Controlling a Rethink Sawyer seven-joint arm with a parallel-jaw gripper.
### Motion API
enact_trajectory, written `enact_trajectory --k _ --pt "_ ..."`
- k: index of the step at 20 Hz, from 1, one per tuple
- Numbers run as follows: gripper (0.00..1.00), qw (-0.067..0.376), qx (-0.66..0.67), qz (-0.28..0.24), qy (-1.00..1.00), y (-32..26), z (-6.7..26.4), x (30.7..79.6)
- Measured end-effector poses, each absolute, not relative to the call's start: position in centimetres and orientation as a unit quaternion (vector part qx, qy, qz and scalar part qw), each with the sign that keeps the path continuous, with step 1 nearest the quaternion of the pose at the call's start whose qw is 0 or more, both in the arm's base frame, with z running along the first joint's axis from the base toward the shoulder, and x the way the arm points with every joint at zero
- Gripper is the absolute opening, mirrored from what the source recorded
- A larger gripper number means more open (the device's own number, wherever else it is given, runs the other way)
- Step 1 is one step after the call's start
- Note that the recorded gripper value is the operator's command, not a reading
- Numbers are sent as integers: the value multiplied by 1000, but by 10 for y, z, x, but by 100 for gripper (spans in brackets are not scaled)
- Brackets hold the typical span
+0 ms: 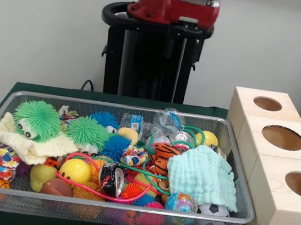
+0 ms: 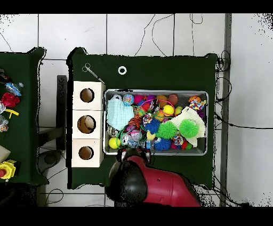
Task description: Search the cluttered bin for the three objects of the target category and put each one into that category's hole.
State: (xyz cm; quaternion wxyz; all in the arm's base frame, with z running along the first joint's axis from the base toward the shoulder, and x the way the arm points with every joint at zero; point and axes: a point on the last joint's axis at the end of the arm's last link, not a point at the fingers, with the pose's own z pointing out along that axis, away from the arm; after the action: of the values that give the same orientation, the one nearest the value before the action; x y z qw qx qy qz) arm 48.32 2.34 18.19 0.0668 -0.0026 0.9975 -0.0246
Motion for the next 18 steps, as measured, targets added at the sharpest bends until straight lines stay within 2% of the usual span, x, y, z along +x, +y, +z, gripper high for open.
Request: enact_trajectory --k 12,18 --pt "100 45 -33 -11 998 -26 136 472" --pt "100 42 -37 5 998 -44 118 485"
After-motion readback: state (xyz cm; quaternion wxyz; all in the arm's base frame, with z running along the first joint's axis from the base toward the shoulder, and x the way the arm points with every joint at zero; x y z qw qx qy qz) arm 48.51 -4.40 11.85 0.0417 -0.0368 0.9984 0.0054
